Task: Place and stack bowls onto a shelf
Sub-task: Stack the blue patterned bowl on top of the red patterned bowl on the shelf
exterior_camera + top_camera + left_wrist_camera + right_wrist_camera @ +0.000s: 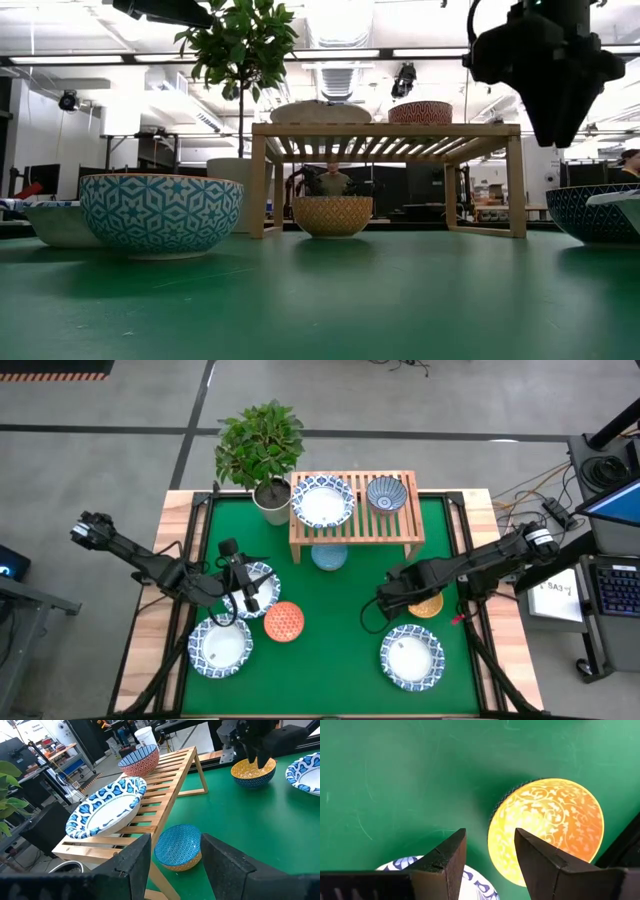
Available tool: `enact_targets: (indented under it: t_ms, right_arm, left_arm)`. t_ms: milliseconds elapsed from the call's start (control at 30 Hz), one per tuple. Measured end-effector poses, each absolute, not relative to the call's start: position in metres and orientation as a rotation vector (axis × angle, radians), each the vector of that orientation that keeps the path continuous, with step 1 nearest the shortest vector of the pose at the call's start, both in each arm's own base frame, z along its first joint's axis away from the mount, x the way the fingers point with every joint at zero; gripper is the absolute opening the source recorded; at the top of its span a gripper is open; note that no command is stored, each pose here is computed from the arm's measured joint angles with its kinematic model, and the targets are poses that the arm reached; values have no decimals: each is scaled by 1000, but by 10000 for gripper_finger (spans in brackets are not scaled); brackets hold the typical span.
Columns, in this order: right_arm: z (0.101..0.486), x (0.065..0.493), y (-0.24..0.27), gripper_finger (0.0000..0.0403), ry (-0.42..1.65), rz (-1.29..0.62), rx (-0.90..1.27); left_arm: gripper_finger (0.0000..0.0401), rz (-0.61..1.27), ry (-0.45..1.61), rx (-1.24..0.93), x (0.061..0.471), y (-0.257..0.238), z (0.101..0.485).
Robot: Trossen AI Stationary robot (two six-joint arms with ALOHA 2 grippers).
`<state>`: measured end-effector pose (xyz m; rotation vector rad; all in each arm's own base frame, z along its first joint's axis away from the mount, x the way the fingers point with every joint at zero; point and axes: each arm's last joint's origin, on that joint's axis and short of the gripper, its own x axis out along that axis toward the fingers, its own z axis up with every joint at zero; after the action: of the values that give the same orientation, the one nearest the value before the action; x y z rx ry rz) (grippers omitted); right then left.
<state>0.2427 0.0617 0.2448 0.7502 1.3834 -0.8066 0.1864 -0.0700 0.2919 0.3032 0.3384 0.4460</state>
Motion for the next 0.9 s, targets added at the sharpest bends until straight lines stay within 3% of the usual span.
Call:
enact_targets:
  t_ms: [567,900]
  right_arm:
    - [205,229,58,157,1431,-880,745]
    - [210,235,56,157,1381,-851,724]
  left_arm:
    - [155,446,338,303,186,-70,292]
    - [155,446,338,303,186,-70,292]
